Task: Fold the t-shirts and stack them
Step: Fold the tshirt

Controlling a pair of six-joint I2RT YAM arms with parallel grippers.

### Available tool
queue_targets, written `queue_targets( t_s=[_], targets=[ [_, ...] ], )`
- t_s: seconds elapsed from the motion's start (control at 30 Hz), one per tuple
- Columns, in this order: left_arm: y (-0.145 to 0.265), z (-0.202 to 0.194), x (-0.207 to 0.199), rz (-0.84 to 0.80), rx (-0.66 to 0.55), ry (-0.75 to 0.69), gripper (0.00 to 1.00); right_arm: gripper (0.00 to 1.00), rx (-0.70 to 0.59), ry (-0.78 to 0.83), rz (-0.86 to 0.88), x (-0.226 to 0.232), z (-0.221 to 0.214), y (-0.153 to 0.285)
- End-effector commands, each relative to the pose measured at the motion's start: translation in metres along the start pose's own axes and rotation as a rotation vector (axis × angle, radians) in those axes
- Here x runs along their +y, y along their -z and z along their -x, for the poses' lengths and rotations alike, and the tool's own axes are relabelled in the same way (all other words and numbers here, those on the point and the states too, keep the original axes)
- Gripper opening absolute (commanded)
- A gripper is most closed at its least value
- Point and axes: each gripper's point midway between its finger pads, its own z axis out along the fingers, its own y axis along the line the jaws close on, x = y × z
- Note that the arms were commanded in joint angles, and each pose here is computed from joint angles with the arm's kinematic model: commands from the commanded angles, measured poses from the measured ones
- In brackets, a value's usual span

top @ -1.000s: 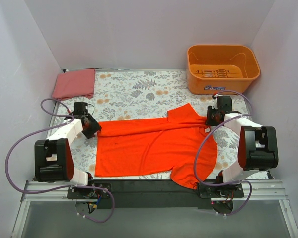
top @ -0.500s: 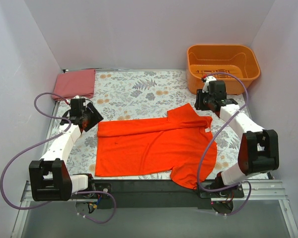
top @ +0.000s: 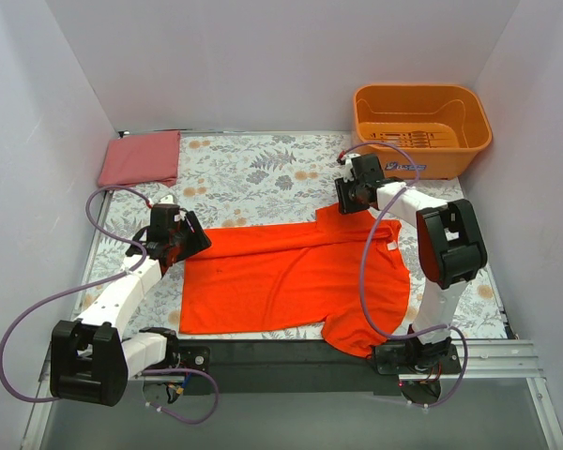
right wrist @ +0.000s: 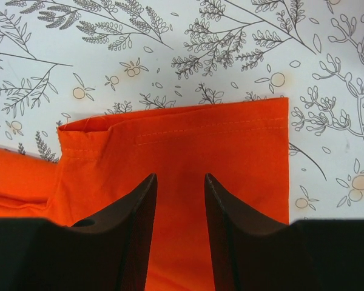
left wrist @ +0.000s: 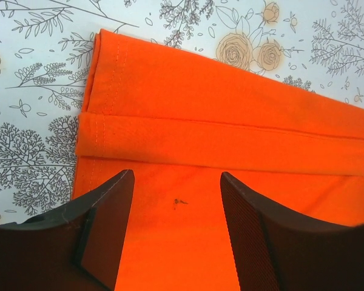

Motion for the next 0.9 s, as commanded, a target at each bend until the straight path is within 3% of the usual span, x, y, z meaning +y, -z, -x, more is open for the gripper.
queue_targets(
  t_s=[0.0, 0.37, 0.47, 0.53, 0.7, 0.87],
  targets=[
    [0.003, 0.012, -0.004, -0.019, -0.067, -0.019, 0.57, 0.44, -0.053, 0.041, -0.010, 0.004, 0.024, -0.005],
    [0.001, 0.013, -0.003, -0.011, -0.070, -0.026, 0.57, 0.45, 0.005, 0.067, -0.100, 0.000, 0.006, -0.028],
    [0.000, 0.012, -0.003, -0.011, -0.064, -0.026, 0.56, 0.36, 0.031, 0.102, -0.096, 0.002, -0.005, -0.032],
    [-0.001, 0.013, -0.003, -0.006, -0.064, -0.029, 0.56, 0.20, 0.038, 0.103, -0.097, 0.001, -0.008, -0.032],
    [-0.002, 0.013, -0.003, -0.004, -0.062, -0.029, 0.56, 0.01, 0.056, 0.101, -0.086, 0.002, -0.017, -0.031],
    [-0.002, 0.012, -0.002, -0.002, -0.059, -0.034, 0.56, 0.01, 0.014, 0.095, -0.068, 0.008, -0.005, -0.015]
  ],
)
